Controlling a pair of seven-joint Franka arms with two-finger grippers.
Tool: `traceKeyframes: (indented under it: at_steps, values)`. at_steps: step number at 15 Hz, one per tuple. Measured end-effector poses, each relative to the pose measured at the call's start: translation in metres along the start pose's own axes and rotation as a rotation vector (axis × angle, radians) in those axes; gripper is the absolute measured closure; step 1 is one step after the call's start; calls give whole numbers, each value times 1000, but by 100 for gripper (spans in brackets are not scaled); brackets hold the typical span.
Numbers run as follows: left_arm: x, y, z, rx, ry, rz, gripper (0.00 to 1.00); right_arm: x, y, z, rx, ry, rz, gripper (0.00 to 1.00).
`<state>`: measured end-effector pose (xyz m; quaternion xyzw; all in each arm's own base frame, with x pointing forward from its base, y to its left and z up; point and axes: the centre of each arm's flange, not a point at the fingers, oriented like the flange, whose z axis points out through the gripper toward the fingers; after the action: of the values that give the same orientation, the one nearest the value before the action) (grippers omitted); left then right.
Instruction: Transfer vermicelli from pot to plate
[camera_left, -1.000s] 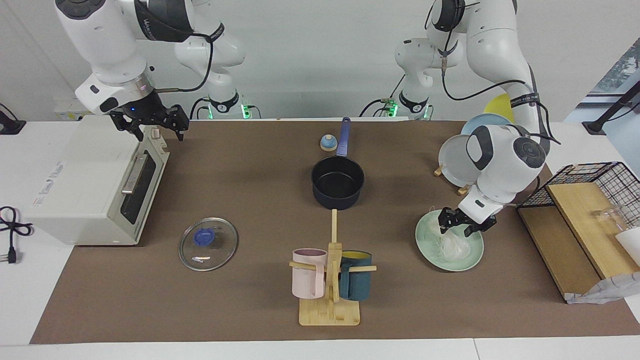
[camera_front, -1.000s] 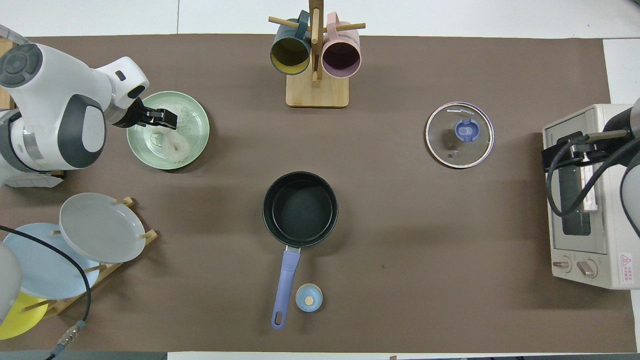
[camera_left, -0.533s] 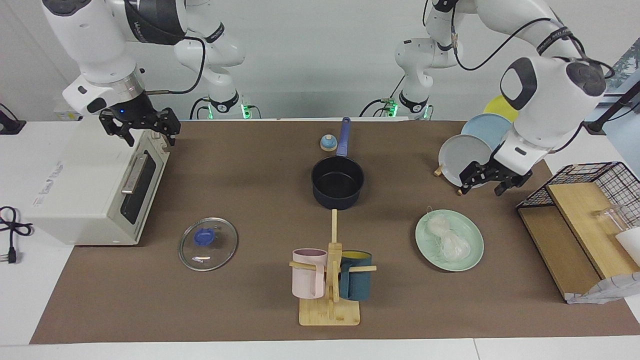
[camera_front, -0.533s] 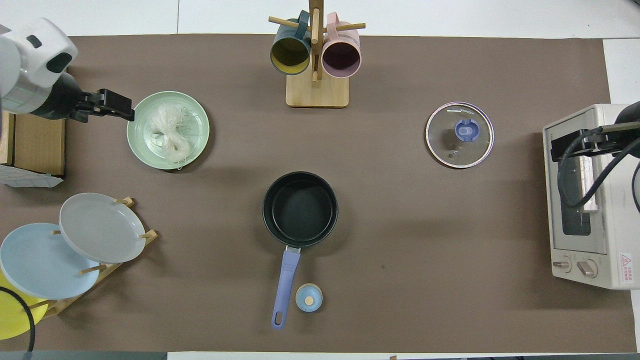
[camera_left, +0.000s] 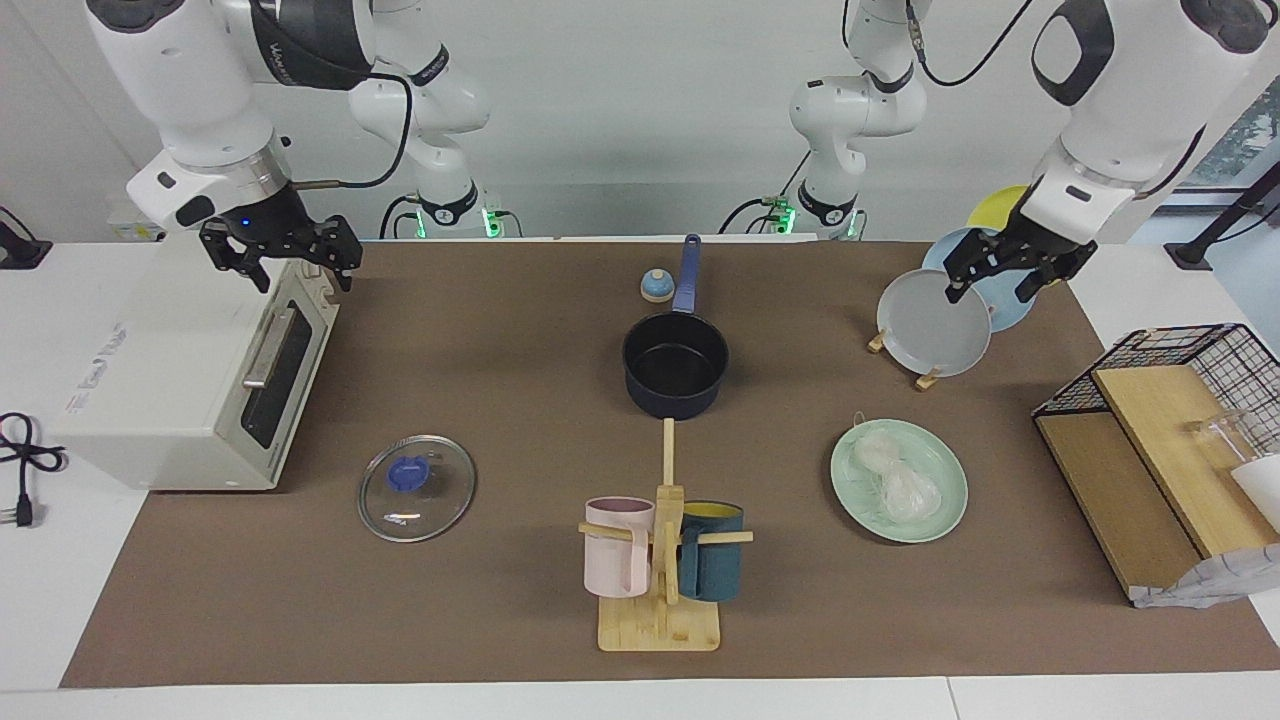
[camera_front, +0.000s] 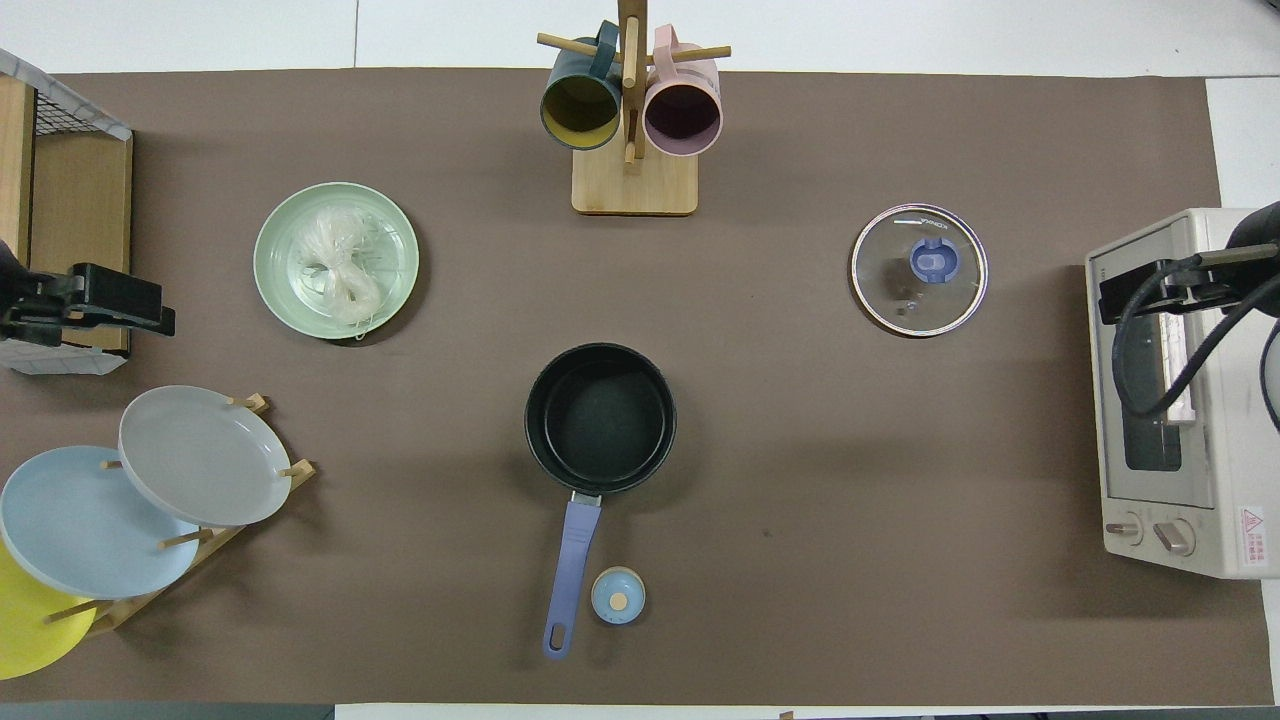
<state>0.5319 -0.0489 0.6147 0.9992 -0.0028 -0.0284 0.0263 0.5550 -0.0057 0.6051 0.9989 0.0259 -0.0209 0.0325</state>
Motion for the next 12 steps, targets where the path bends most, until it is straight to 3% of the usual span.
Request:
traceKeyframes:
  at_steps: [3,12]
  values:
    - [-1,2,16,1,-13,1,0,0,0,0,0,0,0,0]
    - [0,0,-2,7,-7,-8,0,0,0,0,0,0,-1,0]
